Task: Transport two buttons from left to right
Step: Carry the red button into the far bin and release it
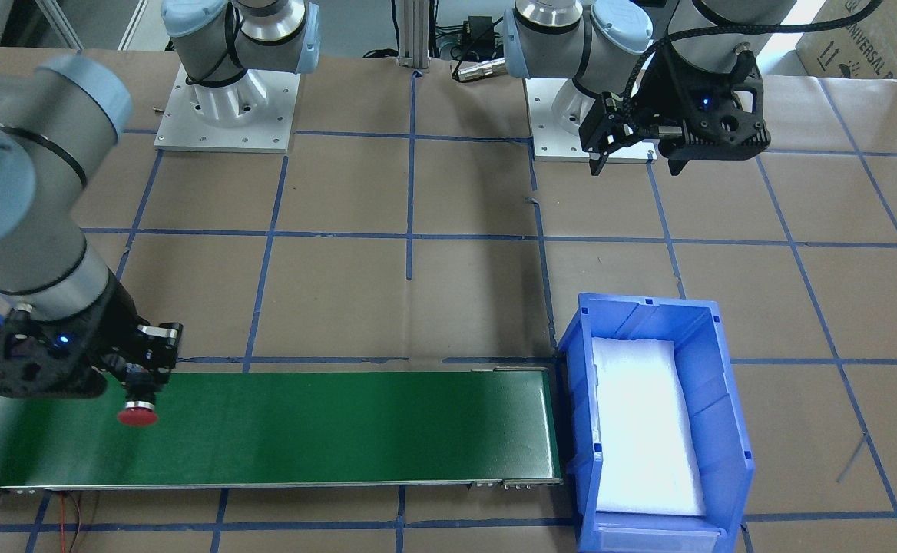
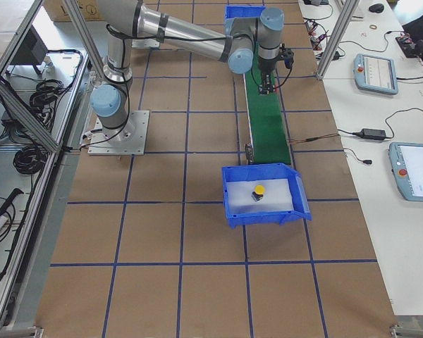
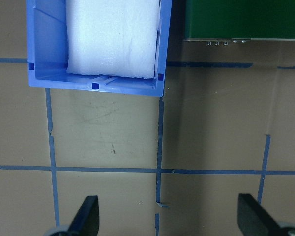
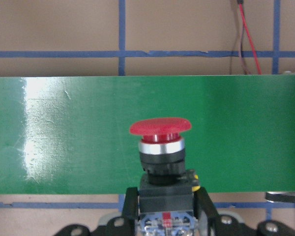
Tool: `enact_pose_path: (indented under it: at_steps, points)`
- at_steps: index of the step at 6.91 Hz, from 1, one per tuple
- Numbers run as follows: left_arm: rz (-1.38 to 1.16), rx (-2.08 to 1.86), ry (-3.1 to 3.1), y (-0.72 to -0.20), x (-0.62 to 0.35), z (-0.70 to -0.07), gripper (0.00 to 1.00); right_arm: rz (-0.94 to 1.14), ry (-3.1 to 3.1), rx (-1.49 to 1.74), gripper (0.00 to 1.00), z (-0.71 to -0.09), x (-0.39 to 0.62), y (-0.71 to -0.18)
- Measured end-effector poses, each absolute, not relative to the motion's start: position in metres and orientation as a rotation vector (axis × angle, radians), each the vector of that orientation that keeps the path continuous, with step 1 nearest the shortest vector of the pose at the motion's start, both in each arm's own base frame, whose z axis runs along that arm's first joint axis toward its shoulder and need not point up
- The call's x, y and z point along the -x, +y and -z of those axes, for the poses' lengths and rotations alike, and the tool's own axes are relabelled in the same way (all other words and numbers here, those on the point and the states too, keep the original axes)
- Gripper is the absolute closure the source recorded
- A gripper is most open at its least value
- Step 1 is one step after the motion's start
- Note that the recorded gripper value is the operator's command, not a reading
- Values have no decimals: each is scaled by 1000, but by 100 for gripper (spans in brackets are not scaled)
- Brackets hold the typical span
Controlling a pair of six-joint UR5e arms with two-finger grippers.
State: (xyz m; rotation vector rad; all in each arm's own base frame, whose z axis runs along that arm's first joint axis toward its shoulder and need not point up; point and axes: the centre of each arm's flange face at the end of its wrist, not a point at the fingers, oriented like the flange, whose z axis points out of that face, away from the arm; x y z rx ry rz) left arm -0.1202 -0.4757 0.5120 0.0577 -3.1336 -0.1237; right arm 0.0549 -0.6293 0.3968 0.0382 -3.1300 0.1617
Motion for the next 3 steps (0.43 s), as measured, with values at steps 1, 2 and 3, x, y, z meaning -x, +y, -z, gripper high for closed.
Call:
enact_pose_path:
  at_steps: [1, 2, 3]
  points:
    - [124, -58, -3134, -476, 120, -512, 0, -156, -3135, -101, 97, -425, 11, -621]
    - [124, -58, -3134, -476, 120, -512, 0, -153, -3144, -186, 97, -434, 91, -612]
    - [124, -58, -3134, -476, 120, -512, 0, -161, -3136, -272, 96, -435, 166, -602]
